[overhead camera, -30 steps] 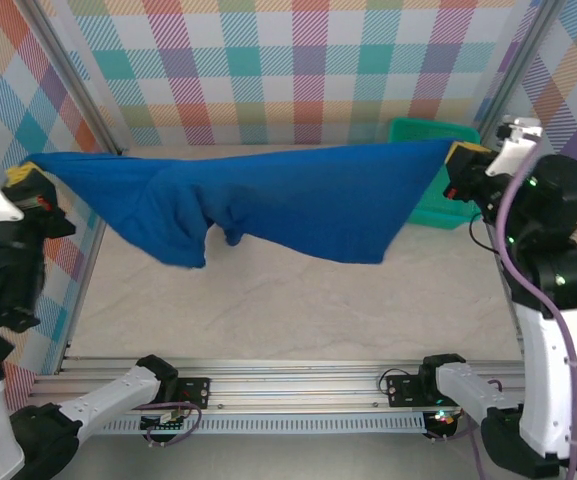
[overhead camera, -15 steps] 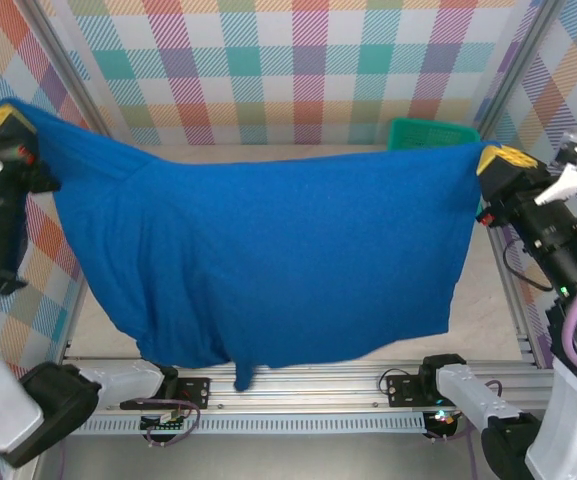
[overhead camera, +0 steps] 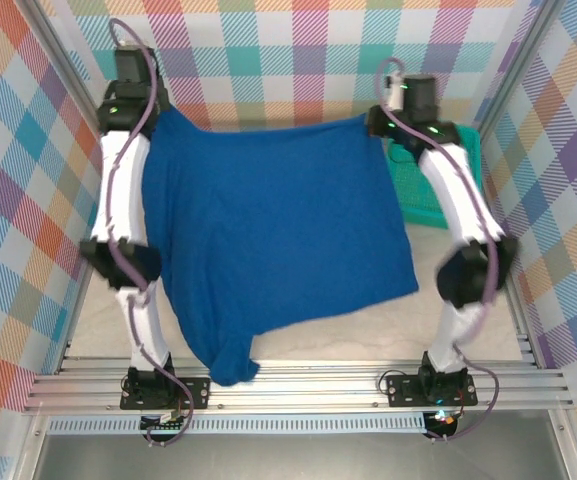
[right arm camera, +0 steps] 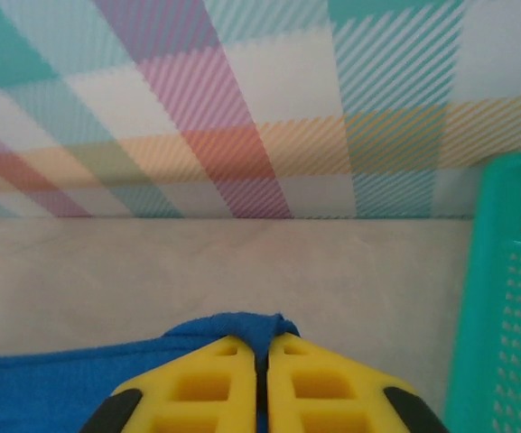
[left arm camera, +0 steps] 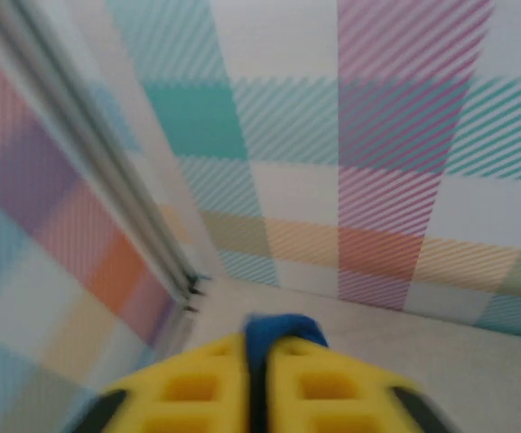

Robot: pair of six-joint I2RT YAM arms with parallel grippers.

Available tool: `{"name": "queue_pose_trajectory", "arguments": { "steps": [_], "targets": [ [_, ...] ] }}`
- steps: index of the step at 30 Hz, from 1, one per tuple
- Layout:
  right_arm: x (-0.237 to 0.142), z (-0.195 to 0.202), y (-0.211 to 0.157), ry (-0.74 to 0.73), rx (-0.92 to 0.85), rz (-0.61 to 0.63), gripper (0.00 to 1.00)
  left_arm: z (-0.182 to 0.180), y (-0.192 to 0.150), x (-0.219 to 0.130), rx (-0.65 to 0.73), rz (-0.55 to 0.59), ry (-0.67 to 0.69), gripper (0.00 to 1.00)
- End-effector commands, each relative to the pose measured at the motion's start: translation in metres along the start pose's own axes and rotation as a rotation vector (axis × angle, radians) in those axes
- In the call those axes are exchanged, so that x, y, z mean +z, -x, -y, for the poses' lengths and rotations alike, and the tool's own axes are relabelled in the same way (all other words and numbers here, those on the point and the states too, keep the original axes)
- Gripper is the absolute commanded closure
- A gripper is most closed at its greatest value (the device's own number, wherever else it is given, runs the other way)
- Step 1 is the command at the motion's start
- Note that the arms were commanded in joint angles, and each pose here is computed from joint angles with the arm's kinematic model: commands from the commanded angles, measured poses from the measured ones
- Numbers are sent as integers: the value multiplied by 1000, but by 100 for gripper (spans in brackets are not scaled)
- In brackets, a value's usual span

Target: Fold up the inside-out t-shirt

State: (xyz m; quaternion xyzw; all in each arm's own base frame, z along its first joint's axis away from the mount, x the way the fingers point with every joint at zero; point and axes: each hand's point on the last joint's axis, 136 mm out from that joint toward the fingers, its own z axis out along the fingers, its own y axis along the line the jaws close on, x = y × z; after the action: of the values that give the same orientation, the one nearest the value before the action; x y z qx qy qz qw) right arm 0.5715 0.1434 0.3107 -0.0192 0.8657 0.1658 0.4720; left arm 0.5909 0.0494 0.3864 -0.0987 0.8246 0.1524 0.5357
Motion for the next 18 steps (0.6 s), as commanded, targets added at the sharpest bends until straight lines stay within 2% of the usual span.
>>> {"name": "queue_pose_trajectory", "arguments": {
  "steps": [1, 4, 6, 10, 14, 18],
  "targets": [
    [82, 16, -8, -67, 14, -30, 83, 15, -20, 64, -118, 11, -67, 73],
    [109, 17, -12, -42, 12, -4, 61, 30, -36, 84, -189, -17, -120, 47],
    [110, 11, -25, -21, 8, -65, 58, 35, -48, 83, -223, -65, -139, 35],
    [81, -15, -56, 35, -72, -102, 50, 35, -69, 58, -311, -194, -166, 22],
    [50, -43, -108, 98, -125, -248, 45, 50, -100, 15, -324, -314, -202, 20],
    [24, -61, -183, 137, -198, -406, 43, 80, -159, -38, -496, -373, -369, 20]
  ]
}}
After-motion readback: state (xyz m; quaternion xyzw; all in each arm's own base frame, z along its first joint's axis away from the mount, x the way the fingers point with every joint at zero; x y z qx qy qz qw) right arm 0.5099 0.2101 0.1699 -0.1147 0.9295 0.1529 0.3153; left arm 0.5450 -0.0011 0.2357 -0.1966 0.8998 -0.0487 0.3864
